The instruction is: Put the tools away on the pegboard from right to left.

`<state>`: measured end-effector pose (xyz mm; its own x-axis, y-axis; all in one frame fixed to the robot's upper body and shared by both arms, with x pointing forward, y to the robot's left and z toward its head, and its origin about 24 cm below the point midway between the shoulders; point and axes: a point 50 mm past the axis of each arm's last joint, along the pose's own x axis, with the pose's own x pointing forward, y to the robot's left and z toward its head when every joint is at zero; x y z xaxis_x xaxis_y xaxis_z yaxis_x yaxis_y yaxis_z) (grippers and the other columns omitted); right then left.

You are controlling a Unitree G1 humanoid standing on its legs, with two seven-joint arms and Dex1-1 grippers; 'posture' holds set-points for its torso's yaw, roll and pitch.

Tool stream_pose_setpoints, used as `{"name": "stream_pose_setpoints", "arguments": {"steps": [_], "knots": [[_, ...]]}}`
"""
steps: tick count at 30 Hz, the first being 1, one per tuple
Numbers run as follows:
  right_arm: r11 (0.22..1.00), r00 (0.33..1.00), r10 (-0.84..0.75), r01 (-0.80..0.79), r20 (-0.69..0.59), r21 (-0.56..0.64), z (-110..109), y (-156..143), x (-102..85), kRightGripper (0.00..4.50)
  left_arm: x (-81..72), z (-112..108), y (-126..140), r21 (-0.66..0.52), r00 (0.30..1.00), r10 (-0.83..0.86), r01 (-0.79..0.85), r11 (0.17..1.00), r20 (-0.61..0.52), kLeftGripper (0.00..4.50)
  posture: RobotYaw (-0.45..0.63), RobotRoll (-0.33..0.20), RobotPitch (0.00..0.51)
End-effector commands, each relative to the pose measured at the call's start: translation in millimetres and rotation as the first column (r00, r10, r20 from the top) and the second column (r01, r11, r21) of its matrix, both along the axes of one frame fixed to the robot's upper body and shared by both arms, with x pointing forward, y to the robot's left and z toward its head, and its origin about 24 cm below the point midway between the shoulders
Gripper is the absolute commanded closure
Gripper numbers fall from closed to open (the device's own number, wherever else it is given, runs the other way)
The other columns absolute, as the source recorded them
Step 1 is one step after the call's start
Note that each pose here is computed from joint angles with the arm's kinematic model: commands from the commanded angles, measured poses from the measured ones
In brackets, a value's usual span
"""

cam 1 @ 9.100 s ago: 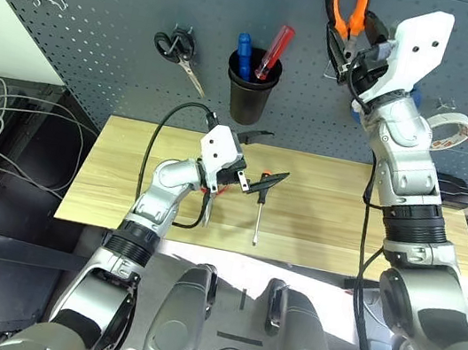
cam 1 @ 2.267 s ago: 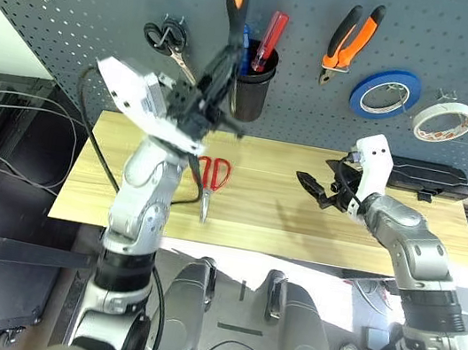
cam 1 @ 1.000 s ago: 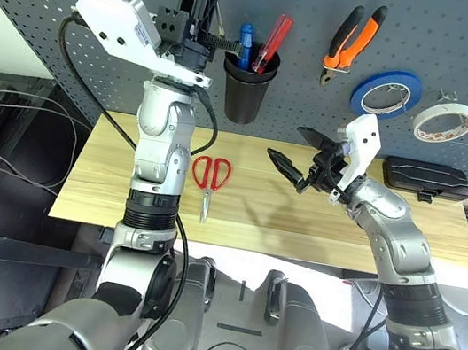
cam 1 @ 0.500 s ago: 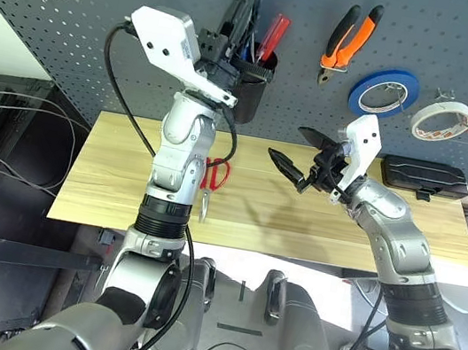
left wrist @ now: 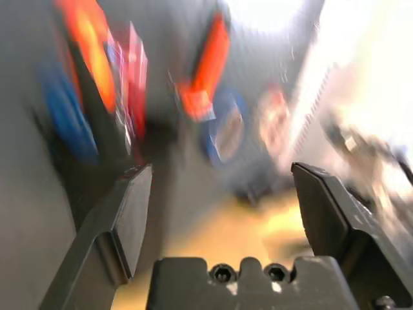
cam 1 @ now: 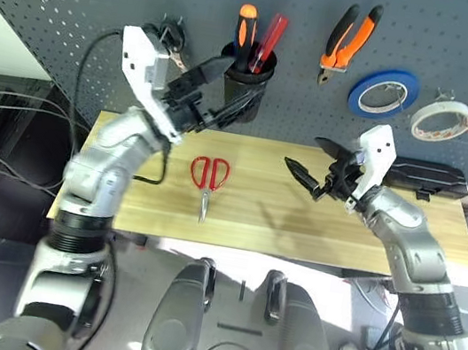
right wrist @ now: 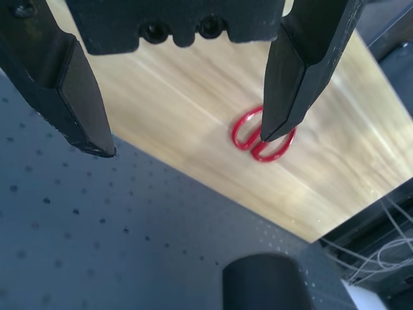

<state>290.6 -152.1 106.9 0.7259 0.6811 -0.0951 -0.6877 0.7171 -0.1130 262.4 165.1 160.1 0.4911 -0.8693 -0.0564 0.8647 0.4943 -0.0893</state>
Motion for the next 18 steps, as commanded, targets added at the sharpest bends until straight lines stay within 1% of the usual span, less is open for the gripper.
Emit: {"name": "stream_pose_setpoints", "arguments": {"steps": [1,2,3,5,7,8,9,10,11,14,16,18], "knots": [[1.0,0.998,-0.018,0.017,-0.06,-0.015,-11.7,-8.0,-2.9,0.0,-20.3,-34.9,3.9,0.129,0.979,-0.065,0.091,0.987,-0.195,0.01,0.04,0.0,0.251],[1.0,0.996,-0.025,0.024,-0.082,-0.02,-15.1,-9.1,-2.7,0.0,-20.9,-48.1,7.1,0.19,0.974,-0.025,0.07,0.979,-0.226,0.01,0.04,0.0,0.251],[0.999,0.995,-0.031,0.029,-0.097,-0.023,-17.3,-9.8,-2.6,0.0,-21.3,-56.5,9.1,0.232,0.971,0.0,0.057,0.971,-0.241,0.01,0.04,0.0,0.252],[0.998,0.989,-0.052,0.047,-0.141,-0.043,-24.7,-12.6,-2.1,0.0,-12.0,-79.2,14.8,0.339,0.961,0.141,-0.054,0.939,-0.238,0.01,0.04,0.0,0.253],[0.997,0.983,-0.066,0.059,-0.169,-0.048,-28.9,-14.3,-2.3,0.0,-5.5,-90.8,16.6,0.381,0.949,0.217,-0.119,0.917,-0.226,0.01,0.05,0.0,0.254],[0.997,0.982,-0.07,0.062,-0.178,-0.047,-29.7,-14.5,-2.3,0.0,-3.5,-93.1,16.7,0.385,0.947,0.233,-0.135,0.913,-0.222,0.01,0.04,0.0,0.254],[0.996,0.978,-0.081,0.072,-0.194,-0.049,-31.9,-15.1,-2.2,0.0,4.2,-97.4,16.9,0.383,0.934,0.297,-0.205,0.901,-0.199,0.01,0.05,0.0,0.254],[0.995,0.972,-0.093,0.084,-0.214,-0.051,-34.8,-15.4,-2.3,0.0,13.9,-104.2,18.2,0.39,0.904,0.387,-0.295,0.872,-0.182,0.01,0.04,0.0,0.255],[0.994,0.969,-0.101,0.091,-0.227,-0.052,-36.8,-15.6,-2.5,0.0,20.1,-109.2,18.5,0.395,0.878,0.446,-0.353,0.848,-0.173,0.01,0.05,0.0,0.256],[0.994,0.959,-0.108,0.095,-0.263,-0.063,-41.0,-13.0,-3.1,0.0,40.4,-125.1,29.5,0.442,0.759,0.64,-0.535,0.72,-0.124,0.01,0.04,0.0,0.257],[0.994,0.957,-0.104,0.091,-0.27,-0.061,-41.2,-9.7,-3.2,0.0,47.8,-131.4,38.9,0.471,0.688,0.718,-0.602,0.645,-0.105,0.01,0.03,0.0,0.258],[0.995,0.959,-0.093,0.079,-0.268,-0.061,-40.7,-6.5,-3.6,0.0,50.2,-135.5,47.5,0.494,0.624,0.774,-0.643,0.585,-0.105,0.01,0.03,0.0,0.259]]}}
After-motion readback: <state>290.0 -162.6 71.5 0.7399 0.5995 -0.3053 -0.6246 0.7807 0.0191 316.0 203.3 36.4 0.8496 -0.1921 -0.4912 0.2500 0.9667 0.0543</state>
